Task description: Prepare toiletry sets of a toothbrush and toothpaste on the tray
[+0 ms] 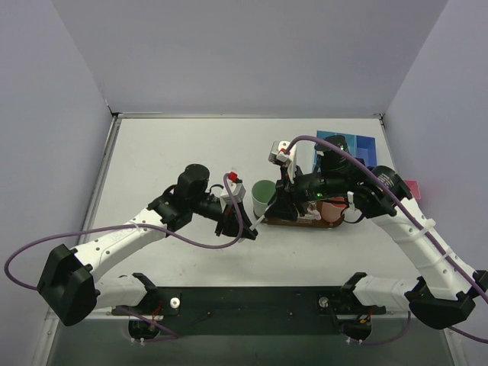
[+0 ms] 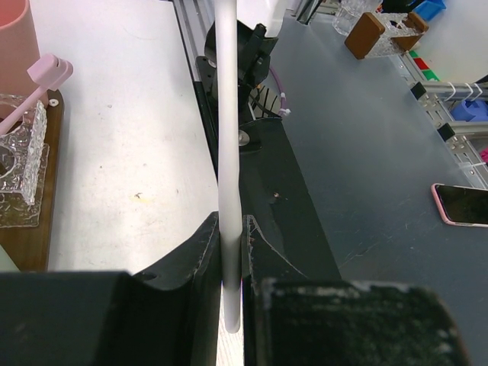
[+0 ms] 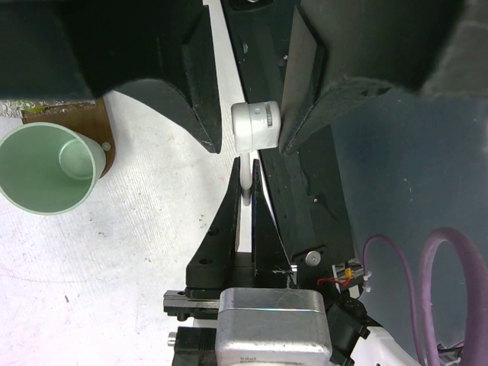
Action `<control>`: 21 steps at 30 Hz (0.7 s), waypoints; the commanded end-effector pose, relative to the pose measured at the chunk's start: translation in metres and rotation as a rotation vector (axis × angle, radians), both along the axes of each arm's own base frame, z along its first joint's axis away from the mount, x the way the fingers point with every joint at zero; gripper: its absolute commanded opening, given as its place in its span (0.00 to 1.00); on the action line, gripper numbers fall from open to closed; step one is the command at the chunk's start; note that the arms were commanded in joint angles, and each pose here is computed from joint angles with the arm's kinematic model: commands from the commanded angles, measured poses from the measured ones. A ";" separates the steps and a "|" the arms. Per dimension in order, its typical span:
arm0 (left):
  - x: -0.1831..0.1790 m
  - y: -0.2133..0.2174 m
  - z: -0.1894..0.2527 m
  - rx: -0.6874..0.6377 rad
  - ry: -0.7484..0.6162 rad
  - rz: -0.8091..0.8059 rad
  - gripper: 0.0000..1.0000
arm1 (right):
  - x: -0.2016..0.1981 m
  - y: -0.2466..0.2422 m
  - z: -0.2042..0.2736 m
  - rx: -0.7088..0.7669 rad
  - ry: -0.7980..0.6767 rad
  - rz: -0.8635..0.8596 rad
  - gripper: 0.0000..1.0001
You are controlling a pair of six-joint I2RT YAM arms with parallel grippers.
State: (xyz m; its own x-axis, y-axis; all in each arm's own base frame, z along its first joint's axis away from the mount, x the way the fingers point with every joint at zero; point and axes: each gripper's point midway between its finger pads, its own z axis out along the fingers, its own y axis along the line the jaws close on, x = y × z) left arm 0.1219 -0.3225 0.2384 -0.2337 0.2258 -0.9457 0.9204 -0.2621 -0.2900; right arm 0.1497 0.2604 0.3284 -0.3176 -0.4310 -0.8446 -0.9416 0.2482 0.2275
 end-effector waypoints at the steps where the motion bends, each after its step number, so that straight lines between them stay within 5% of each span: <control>1: 0.001 -0.004 0.030 -0.084 -0.064 -0.040 0.00 | 0.000 0.006 0.005 0.026 -0.022 0.024 0.31; 8: 0.003 -0.006 0.032 -0.086 -0.041 -0.034 0.00 | -0.001 0.007 0.003 0.024 0.002 0.016 0.01; 13: 0.007 -0.007 0.034 -0.085 -0.047 -0.010 0.00 | 0.003 0.003 0.001 0.009 -0.008 -0.017 0.00; 17: 0.014 -0.007 0.035 -0.085 -0.054 0.030 0.46 | 0.015 -0.008 0.000 -0.024 -0.057 -0.104 0.00; 21: 0.025 -0.003 0.041 -0.103 -0.086 0.097 0.67 | 0.025 -0.024 0.001 -0.055 -0.124 -0.190 0.00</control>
State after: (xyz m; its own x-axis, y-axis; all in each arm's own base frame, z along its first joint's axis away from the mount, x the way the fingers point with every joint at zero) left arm 0.1325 -0.3258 0.2448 -0.2652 0.2061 -0.9419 0.9245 -0.2232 -0.3091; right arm 0.1640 0.2525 0.3239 -0.3333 -0.4292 -0.8394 -0.9190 0.3469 0.1875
